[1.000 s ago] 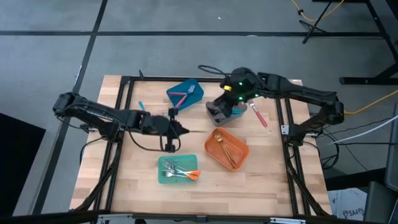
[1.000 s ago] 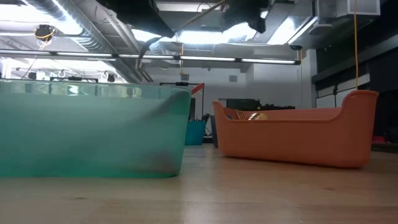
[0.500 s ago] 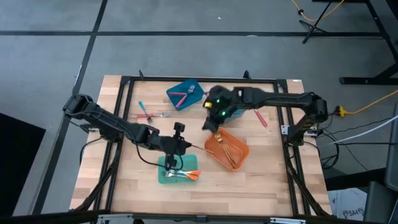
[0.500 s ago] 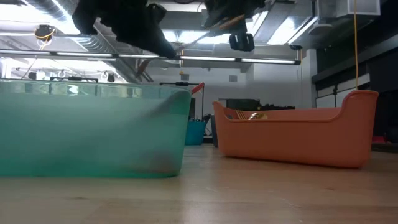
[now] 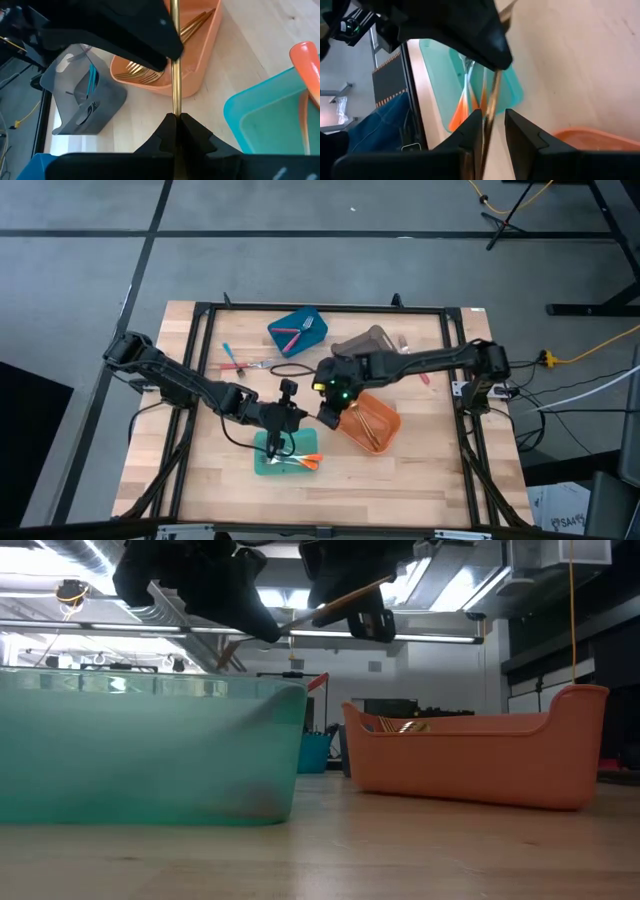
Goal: Sort silverware by color (type)
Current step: Put the gold fork into the orange bin
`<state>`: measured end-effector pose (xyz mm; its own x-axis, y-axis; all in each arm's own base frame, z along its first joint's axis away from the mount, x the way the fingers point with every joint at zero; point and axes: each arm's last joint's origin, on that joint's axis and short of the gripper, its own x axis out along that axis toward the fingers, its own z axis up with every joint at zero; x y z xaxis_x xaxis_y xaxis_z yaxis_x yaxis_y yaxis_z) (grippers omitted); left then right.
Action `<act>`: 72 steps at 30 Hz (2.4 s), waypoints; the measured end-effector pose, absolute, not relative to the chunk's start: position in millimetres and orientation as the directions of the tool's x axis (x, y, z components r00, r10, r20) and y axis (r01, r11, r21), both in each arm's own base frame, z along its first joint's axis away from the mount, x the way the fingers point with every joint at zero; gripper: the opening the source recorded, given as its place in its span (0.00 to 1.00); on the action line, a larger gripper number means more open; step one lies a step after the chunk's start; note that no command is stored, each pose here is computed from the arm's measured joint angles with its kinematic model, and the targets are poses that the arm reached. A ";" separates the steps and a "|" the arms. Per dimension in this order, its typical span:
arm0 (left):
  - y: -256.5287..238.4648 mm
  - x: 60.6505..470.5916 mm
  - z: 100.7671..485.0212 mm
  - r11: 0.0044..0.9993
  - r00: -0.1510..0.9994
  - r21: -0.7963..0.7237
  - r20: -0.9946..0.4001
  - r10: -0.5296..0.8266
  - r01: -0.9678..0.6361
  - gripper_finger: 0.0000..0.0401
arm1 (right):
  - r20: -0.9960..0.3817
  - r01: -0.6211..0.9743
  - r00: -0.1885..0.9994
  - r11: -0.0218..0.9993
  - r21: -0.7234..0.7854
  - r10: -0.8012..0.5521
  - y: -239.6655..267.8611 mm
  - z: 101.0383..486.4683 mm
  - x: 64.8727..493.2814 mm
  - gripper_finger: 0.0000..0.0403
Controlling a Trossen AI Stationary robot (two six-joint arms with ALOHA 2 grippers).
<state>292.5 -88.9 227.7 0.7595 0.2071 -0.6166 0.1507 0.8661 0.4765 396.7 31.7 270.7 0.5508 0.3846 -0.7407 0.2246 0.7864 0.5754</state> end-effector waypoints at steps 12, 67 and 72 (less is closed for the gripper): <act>-89.1 293.5 228.6 0.869 0.768 0.474 -0.606 0.204 0.143 0.01 | -0.727 0.202 0.572 0.793 0.574 0.380 37.7 259.8 407.8 0.18; -93.5 294.9 231.9 0.877 0.796 0.459 -0.579 0.177 0.139 0.20 | -0.803 0.259 0.523 0.845 0.469 0.286 34.1 249.8 404.1 0.00; -94.0 294.7 231.8 0.880 0.796 0.456 -0.579 0.177 0.136 0.20 | -0.815 0.270 0.505 0.846 0.460 0.282 33.7 253.0 399.2 0.00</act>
